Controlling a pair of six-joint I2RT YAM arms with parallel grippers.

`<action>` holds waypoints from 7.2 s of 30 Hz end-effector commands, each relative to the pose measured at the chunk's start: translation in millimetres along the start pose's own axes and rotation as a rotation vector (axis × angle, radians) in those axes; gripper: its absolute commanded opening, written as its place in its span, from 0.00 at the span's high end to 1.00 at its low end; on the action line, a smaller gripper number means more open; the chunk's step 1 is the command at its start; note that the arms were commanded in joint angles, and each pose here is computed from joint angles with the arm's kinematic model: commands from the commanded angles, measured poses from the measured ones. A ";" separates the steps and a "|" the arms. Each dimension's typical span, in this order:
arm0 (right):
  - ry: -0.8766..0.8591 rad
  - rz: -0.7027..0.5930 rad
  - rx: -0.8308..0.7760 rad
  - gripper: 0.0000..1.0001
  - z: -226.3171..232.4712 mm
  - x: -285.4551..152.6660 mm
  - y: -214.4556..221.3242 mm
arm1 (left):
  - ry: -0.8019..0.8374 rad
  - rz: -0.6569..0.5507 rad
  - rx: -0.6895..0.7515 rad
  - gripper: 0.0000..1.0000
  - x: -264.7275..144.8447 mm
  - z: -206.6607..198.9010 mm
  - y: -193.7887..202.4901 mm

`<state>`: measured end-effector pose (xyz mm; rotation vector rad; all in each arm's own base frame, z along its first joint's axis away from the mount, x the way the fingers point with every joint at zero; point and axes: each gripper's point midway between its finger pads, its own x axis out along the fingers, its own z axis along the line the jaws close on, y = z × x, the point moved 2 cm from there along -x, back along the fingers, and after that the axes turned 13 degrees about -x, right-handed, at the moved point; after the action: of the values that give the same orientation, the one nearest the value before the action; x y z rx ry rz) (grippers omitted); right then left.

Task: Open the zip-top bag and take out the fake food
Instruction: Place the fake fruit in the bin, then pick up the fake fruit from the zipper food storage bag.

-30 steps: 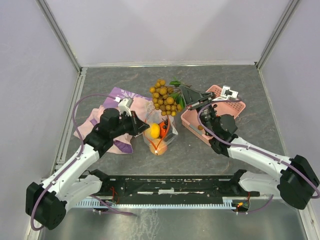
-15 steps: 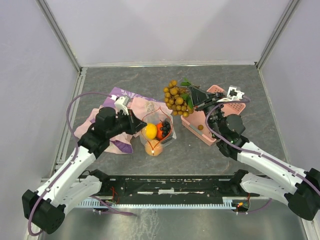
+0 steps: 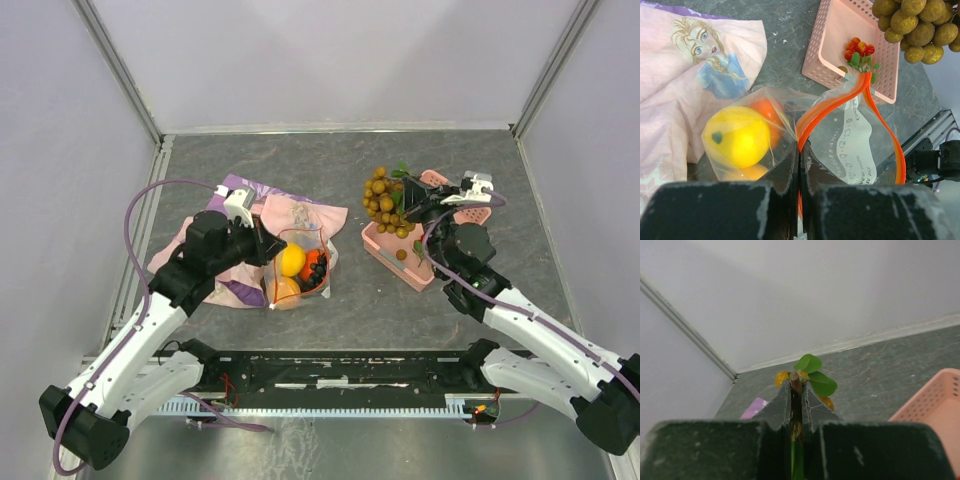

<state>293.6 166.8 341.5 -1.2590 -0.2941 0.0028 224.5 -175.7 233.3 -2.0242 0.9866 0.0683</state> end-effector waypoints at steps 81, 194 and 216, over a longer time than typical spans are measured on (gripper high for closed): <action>-0.054 0.185 0.013 0.01 -95.4 -6.0 42.4 | 0.045 -0.063 0.031 0.97 4.1 -5.2 -12.8; -0.078 0.812 -0.279 0.59 10.2 -83.0 240.1 | 0.216 0.252 -0.275 0.97 119.9 -18.3 109.0; -0.153 0.790 0.015 0.52 40.4 -89.2 247.9 | 0.213 0.248 -0.270 0.97 124.2 -18.6 110.1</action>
<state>237.1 257.4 97.1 -1.3599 0.1026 0.7771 223.0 -297.4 115.3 -2.1393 1.4649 0.1454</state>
